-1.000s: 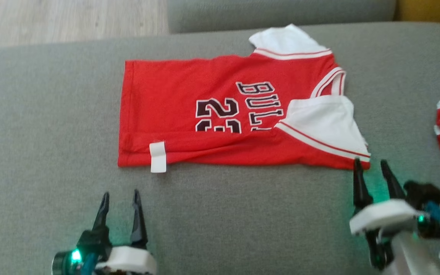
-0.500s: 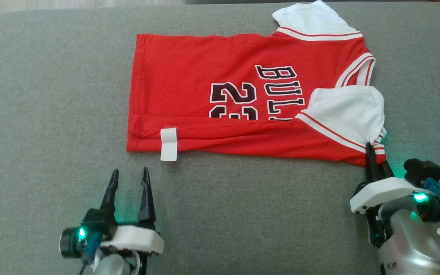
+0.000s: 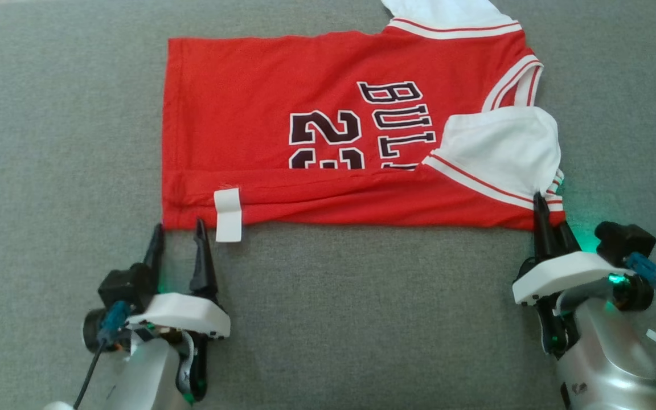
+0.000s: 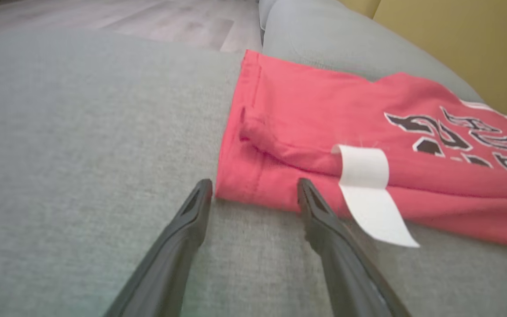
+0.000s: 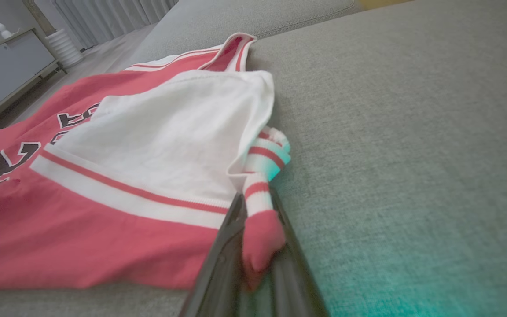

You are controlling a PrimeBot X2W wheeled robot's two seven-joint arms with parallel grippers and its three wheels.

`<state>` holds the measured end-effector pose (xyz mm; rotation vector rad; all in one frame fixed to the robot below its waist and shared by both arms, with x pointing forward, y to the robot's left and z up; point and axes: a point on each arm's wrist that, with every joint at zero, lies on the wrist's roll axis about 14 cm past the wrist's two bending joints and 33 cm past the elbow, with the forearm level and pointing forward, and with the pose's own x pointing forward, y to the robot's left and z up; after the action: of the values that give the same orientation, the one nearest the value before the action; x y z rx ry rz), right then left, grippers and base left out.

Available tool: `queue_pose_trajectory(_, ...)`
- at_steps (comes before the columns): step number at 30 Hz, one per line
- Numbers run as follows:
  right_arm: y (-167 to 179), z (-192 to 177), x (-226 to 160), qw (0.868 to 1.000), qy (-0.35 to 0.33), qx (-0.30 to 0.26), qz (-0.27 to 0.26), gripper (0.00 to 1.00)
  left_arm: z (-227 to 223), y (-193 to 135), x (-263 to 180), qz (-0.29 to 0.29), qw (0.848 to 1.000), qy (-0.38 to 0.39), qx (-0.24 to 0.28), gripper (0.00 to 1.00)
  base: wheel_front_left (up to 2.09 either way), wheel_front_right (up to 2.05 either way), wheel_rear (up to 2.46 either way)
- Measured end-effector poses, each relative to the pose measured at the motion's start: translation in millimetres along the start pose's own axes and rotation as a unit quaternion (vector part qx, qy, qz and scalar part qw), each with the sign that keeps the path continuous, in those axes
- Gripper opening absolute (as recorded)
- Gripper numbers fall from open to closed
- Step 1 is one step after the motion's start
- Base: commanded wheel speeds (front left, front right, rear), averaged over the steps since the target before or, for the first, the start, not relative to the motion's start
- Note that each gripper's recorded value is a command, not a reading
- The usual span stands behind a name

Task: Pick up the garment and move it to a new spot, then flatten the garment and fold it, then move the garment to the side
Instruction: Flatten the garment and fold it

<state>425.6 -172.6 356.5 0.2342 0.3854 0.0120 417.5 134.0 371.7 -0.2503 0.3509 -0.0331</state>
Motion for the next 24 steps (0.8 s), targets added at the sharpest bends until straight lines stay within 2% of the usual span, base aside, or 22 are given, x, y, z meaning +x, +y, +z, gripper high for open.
queue_pose_trajectory(4,-1.6,2.1,-0.1,1.000,-0.003,0.003,-0.002,0.00,-11.0,-2.7,3.6,-0.003,1.000,0.019,-0.008,0.99,0.00,0.00,0.00)
queue_pose_trajectory(5,-2.1,3.0,-0.1,1.000,-0.005,0.005,-0.002,0.00,-10.9,-3.6,5.9,-0.005,1.000,0.021,-0.008,0.81,0.00,0.00,0.00)
queue_pose_trajectory(7,-2.6,3.9,-0.1,1.000,-0.006,0.006,-0.003,0.00,-9.3,-5.9,10.1,-0.009,1.000,0.021,-0.013,0.20,0.00,0.00,0.00)
queue_pose_trajectory(8,-2.6,4.9,0.0,1.000,-0.008,0.008,-0.003,0.00,-9.1,-8.1,11.4,-0.015,1.000,0.022,-0.013,0.00,0.00,0.00,0.00)
queue_pose_trajectory(12,-0.8,15.5,-1.0,1.000,-0.023,0.019,-0.001,0.00,-1.3,-15.0,10.8,-0.034,0.999,0.013,-0.014,0.00,0.00,0.00,0.00)
queue_pose_trajectory(15,-0.3,31.0,-2.5,0.999,-0.041,0.016,0.006,0.00,23.8,-17.0,10.7,-0.038,0.999,-0.024,-0.013,0.00,0.00,0.00,0.00)
queue_pose_trajectory(20,5.0,79.5,-2.7,0.996,-0.082,0.016,0.024,0.00,77.9,-11.8,3.0,-0.031,0.994,-0.102,0.006,0.00,0.00,0.00,0.00)
queue_pose_trajectory(24,7.4,106.9,-14.9,0.995,-0.094,0.019,0.038,0.00,92.3,-8.8,-12.7,-0.026,0.992,-0.124,0.016,0.00,0.00,0.00,0.00)
